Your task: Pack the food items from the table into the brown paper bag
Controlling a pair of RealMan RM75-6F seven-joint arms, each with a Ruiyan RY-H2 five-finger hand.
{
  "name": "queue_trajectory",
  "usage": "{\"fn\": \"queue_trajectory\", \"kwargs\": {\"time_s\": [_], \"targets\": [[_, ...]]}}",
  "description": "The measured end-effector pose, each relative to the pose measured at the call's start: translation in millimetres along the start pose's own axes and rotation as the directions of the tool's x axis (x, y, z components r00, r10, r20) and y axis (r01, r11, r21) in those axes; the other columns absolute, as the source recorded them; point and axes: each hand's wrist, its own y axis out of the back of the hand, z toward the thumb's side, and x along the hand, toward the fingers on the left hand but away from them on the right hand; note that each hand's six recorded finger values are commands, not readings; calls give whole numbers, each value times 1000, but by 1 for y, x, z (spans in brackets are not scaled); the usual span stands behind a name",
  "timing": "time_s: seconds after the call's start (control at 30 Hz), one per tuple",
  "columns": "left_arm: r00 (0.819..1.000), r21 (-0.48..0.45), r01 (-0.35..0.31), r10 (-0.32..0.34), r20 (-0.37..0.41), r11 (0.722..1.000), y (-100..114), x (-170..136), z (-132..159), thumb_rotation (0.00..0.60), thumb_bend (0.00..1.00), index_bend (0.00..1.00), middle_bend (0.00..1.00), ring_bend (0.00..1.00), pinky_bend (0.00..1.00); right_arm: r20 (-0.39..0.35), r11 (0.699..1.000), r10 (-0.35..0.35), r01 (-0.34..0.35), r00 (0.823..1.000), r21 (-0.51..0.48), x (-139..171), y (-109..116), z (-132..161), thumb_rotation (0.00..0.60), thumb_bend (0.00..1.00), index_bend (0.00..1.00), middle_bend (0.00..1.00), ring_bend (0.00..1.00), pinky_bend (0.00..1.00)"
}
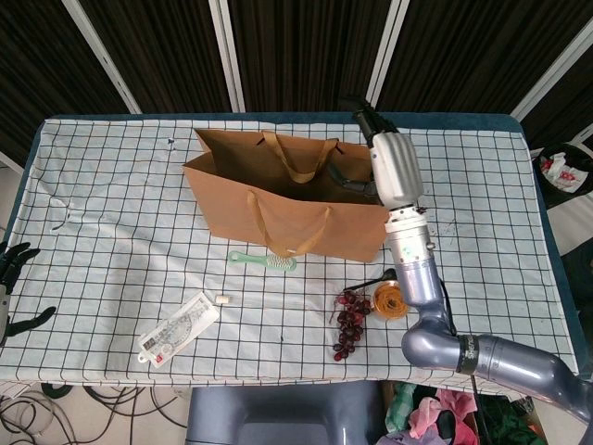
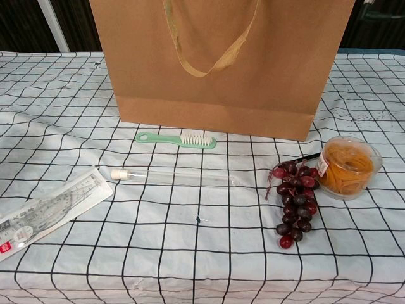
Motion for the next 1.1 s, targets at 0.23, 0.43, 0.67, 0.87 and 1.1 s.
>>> {"fn": "queue_trajectory", "kwargs": {"time_s": [0.23,0.43,0.67,0.87,1.1], "targets": [[1000,0,10,-10,14,1000,-2,-1,4,600,68,174,115,9,53,79,988,-122,113,989,107,21,59,-40,600,198,149,167,296,296],[1000,-1,9,-9,23,1000,-4,-1,7,600,68,174,115,9,53,193,966,-33,-18,981,259,52,81,-92,600,198,149,169,297,294],[1000,-3,6,-6,20,1000,-4,1,6,600,68,174,115,9,53,270,876,152,-256,951,408,99,84,-132,600,199,149,160,280,281],[1000,-3,6,-6,19,1000,-4,0,6,600,69,174,115,9,53,331,784,346,-464,878,411,140,75,-133,600,199,106,134,232,258],[1000,-5,13,-13,20,1000,-4,0,6,600,69,174,115,9,53,374,681,543,-655,752,328,190,48,-134,600,197,93,101,213,256]]}}
